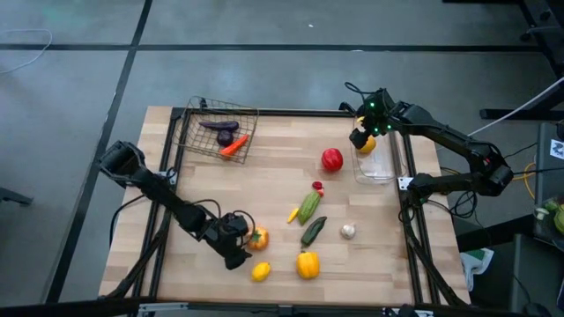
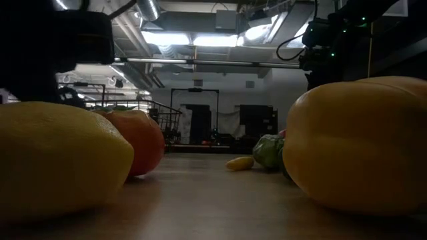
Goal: Sort produce into baskets
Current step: Put the orange tomato into the transparent bin
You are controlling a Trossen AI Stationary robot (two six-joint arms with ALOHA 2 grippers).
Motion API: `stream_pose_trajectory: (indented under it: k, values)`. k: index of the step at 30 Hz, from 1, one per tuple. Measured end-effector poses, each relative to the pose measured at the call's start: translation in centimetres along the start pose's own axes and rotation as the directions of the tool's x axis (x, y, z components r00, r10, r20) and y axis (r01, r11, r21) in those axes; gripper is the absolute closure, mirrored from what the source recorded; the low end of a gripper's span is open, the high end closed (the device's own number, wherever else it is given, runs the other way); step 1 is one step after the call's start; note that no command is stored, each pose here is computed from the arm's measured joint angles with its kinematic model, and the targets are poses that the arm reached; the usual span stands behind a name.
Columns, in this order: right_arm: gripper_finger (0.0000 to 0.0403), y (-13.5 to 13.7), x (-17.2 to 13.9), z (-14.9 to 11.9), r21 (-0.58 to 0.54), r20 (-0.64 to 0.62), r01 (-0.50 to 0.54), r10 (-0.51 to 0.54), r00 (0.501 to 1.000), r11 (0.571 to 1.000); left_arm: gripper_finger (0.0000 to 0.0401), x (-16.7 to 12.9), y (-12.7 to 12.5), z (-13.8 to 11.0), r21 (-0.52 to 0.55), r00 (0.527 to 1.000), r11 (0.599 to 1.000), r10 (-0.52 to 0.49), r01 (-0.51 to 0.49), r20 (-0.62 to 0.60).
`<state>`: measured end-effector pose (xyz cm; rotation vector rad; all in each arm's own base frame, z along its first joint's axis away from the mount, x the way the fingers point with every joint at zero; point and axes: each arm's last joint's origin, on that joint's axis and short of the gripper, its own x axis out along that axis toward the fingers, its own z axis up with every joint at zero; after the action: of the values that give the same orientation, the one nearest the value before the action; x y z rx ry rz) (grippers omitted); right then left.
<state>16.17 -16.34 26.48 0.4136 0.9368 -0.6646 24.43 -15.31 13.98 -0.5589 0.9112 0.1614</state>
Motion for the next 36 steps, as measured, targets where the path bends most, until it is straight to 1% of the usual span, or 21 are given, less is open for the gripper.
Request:
stream_pose_trajectory:
  k: [4,8,10,13,17,20,24,28,33,36]
  values:
    - [0.0107,0.2,0.0,0.0,0.092,0.001,-0.078,0.078,0.997,0.993,0.0001,0.2,0.5,0.8,-0.027,0.998,0.999,0.035,-0.034,0.043]
    - [0.0107,0.6,0.0,0.0,0.095,0.002,-0.187,0.187,0.982,0.978,0.0001,0.5,1.3,1.9,-0.025,0.995,0.998,0.067,-0.065,0.072]
    - [0.0107,1.2,0.0,0.0,0.078,-0.002,-0.225,0.226,0.974,0.971,0.0001,0.6,1.6,2.4,-0.022,0.994,0.997,0.079,-0.077,0.080]
    - [0.0107,2.4,0.1,0.1,0.030,-0.001,-0.258,0.258,0.966,0.966,0.0001,0.7,2.2,3.1,-0.015,0.991,0.995,0.096,-0.095,0.090]
    - [0.0107,4.9,0.0,0.6,-0.074,0.047,-0.317,0.320,0.946,0.946,0.0001,0.9,3.1,4.1,0.005,0.984,0.991,0.134,-0.135,0.119]
    - [0.0107,7.0,-0.3,0.9,-0.163,0.095,-0.363,0.381,0.920,0.917,0.0001,1.0,3.8,4.9,0.013,0.978,0.986,0.161,-0.164,0.135]
    - [0.0107,9.8,-0.5,1.0,-0.264,0.121,-0.414,0.456,0.882,0.871,0.0001,1.2,4.9,6.0,0.010,0.970,0.981,0.192,-0.196,0.149]
    - [0.0107,12.2,-0.4,0.6,-0.334,0.113,-0.436,0.495,0.862,0.835,0.0001,1.3,5.9,7.0,0.024,0.962,0.973,0.222,-0.229,0.160]
    - [0.0107,14.7,0.5,0.0,-0.391,0.083,-0.441,0.509,0.857,0.808,0.0001,1.3,7.5,8.4,0.031,0.948,0.962,0.263,-0.272,0.179]
    - [0.0107,16.1,1.4,-0.4,-0.415,0.069,-0.430,0.500,0.864,0.801,0.0001,1.3,8.4,9.3,0.023,0.939,0.955,0.285,-0.295,0.192]
